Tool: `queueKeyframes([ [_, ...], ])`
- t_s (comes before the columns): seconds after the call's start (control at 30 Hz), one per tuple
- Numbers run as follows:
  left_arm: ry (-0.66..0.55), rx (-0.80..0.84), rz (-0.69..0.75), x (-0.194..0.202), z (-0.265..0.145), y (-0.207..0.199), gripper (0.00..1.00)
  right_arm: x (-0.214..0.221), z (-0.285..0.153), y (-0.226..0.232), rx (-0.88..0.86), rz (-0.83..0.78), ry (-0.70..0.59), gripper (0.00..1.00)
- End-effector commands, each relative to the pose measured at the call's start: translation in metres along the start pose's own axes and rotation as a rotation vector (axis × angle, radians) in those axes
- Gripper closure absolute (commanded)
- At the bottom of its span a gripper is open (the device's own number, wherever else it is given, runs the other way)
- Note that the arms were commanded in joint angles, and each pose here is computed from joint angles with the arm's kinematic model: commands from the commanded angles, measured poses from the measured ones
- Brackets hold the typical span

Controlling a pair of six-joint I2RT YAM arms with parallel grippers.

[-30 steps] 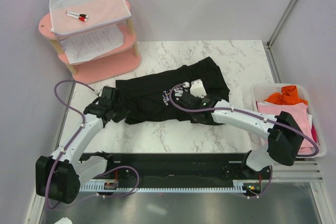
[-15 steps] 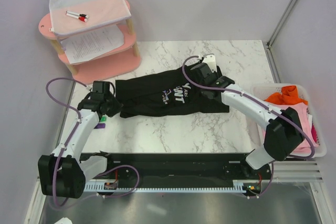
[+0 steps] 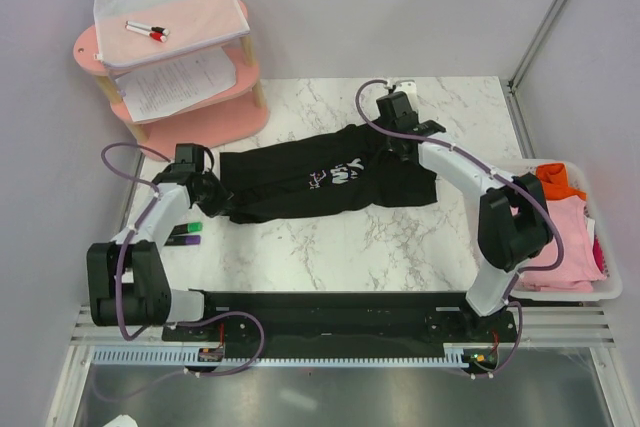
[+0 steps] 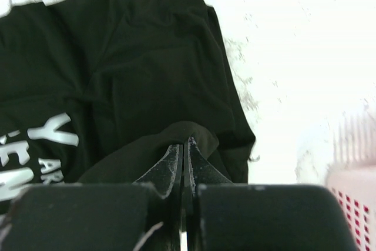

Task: Fold and stack the t-shirts
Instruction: Fold the other side of the tshirt into a rectangle

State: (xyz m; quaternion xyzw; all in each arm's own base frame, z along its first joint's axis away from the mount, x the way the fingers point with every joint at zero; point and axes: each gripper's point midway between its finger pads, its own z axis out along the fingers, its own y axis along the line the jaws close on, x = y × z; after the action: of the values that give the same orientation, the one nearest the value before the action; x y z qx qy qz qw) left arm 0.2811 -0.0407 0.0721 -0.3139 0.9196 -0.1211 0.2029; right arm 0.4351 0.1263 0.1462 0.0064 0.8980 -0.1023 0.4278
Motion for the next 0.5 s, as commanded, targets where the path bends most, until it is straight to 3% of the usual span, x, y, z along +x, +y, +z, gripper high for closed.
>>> queueKeyframes([
  [0.0,-0.021,0.068,0.042,-0.028,0.006,-0.019,0.98,-0.047,0.010,0.016,-0.051,0.037,-0.086,0.99],
  [0.17,-0.013,0.061,0.039,-0.039,0.015,-0.021,0.98,-0.064,0.027,0.029,-0.075,0.046,-0.099,0.96],
  [0.27,0.003,0.057,0.032,-0.045,0.023,-0.022,0.98,-0.068,0.043,0.039,-0.077,0.031,-0.084,0.84],
  [0.47,0.036,0.047,0.018,-0.058,0.039,-0.023,0.98,-0.069,0.076,0.048,-0.054,0.023,-0.069,0.86],
])
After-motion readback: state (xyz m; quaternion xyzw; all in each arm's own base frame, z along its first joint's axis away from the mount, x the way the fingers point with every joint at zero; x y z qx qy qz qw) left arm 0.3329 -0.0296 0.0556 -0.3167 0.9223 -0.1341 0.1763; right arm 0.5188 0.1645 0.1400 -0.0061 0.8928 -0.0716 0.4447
